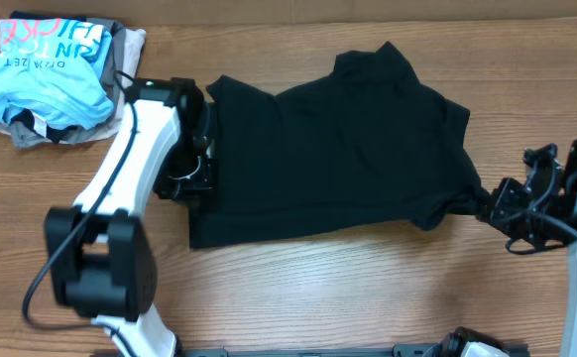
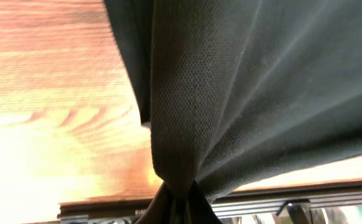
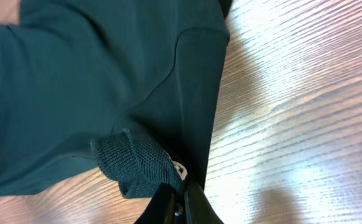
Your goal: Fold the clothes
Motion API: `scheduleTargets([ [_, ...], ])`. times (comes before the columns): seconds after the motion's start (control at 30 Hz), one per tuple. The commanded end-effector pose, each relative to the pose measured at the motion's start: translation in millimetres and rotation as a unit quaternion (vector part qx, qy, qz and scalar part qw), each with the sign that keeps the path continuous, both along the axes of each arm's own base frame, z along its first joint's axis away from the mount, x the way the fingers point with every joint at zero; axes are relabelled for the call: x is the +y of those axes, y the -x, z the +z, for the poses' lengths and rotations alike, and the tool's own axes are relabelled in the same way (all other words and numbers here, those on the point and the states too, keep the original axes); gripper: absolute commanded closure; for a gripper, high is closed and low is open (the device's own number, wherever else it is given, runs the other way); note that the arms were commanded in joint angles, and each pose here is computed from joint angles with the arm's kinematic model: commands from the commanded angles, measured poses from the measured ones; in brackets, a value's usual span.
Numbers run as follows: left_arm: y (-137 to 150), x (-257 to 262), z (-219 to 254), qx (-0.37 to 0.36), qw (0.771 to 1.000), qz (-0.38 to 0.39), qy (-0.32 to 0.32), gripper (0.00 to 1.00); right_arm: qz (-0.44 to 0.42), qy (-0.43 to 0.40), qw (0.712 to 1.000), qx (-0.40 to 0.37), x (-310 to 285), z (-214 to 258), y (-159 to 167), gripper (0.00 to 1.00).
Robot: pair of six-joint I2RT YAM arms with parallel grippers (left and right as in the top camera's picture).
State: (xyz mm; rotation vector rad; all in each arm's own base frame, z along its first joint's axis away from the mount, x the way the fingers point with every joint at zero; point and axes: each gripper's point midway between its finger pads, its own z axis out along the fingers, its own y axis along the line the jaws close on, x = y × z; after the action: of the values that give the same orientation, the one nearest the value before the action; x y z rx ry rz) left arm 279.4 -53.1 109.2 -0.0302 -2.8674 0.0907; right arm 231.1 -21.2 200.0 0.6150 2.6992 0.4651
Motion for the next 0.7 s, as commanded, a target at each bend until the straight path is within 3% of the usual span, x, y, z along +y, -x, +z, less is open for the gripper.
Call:
scheduleTargets([
  [0.0,5,2,52,-0.080,0.996,0.025,0.002,0.96,-0.036,0.020,0.999,-0.023,-8,20,11,0.96],
  [0.17,20,26,98,-0.168,0.982,0.068,-0.053,0.96,-0.065,0.019,0.998,-0.018,-16,23,25,0.96],
  [0.47,40,67,160,-0.317,0.928,0.147,-0.125,0.96,-0.087,0.023,0.996,-0.025,-24,26,29,0.96],
  [0.57,32,71,171,-0.354,0.912,0.160,-0.132,0.96,-0.087,0.035,0.994,-0.054,-29,37,19,0.96],
  [0.67,-1,68,188,-0.419,0.884,0.172,-0.115,0.96,-0.082,0.055,0.987,-0.129,-38,66,-6,0.96],
])
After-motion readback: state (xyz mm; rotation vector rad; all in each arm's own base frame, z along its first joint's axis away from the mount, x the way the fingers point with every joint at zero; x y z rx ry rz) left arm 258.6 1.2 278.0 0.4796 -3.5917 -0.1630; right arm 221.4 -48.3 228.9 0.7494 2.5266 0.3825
